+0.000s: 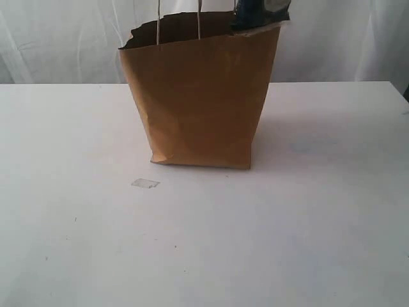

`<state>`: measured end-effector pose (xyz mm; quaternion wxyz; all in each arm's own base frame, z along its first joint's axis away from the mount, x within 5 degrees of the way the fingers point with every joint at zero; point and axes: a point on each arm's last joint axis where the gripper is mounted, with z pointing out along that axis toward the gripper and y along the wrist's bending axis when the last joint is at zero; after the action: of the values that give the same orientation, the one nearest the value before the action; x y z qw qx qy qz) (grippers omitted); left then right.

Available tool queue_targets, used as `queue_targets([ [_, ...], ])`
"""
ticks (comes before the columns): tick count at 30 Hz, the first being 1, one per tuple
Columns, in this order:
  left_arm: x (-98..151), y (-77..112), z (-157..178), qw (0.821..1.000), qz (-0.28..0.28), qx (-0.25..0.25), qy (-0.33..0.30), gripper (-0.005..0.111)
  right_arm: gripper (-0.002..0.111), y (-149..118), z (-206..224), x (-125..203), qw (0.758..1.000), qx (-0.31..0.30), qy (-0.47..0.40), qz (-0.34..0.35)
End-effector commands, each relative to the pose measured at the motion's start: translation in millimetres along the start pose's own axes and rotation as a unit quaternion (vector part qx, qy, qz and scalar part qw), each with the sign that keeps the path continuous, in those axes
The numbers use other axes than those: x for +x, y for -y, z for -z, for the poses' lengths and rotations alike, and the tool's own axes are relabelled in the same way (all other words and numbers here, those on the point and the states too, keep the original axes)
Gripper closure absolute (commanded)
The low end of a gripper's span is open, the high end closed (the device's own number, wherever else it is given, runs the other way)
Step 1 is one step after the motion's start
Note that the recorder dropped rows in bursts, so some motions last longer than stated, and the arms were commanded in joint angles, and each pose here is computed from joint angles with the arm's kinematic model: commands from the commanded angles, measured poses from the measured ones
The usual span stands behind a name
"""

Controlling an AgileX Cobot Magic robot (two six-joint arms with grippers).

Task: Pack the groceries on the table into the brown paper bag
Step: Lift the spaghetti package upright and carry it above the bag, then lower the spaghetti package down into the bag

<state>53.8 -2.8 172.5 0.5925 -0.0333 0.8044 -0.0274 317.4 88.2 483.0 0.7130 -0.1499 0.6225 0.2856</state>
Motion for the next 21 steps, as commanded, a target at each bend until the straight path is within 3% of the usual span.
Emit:
queue_targets([
  [1,1.0,0.6,0.0,1.000,0.005,0.005,0.000,0.107,0.108,-21.5,0.6,-34.7,0.998,0.010,0.062,-0.007],
  [6,1.0,0.6,0.0,1.000,0.005,0.005,0.000,0.107,0.108,-32.5,-15.2,-41.1,0.997,-0.007,0.075,0.000],
  [11,1.0,0.6,0.0,1.000,0.005,0.005,0.000,0.107,0.108,-31.0,-38.7,-17.5,0.998,-0.023,0.048,0.027],
  [16,1.0,0.6,0.0,1.000,0.005,0.005,0.000,0.107,0.108,-46.9,-44.1,-10.9,0.992,-0.062,0.045,0.100],
  [21,1.0,0.6,0.0,1.000,0.005,0.005,0.000,0.107,0.108,-53.1,-48.6,-7.1,0.988,-0.042,0.043,0.141],
])
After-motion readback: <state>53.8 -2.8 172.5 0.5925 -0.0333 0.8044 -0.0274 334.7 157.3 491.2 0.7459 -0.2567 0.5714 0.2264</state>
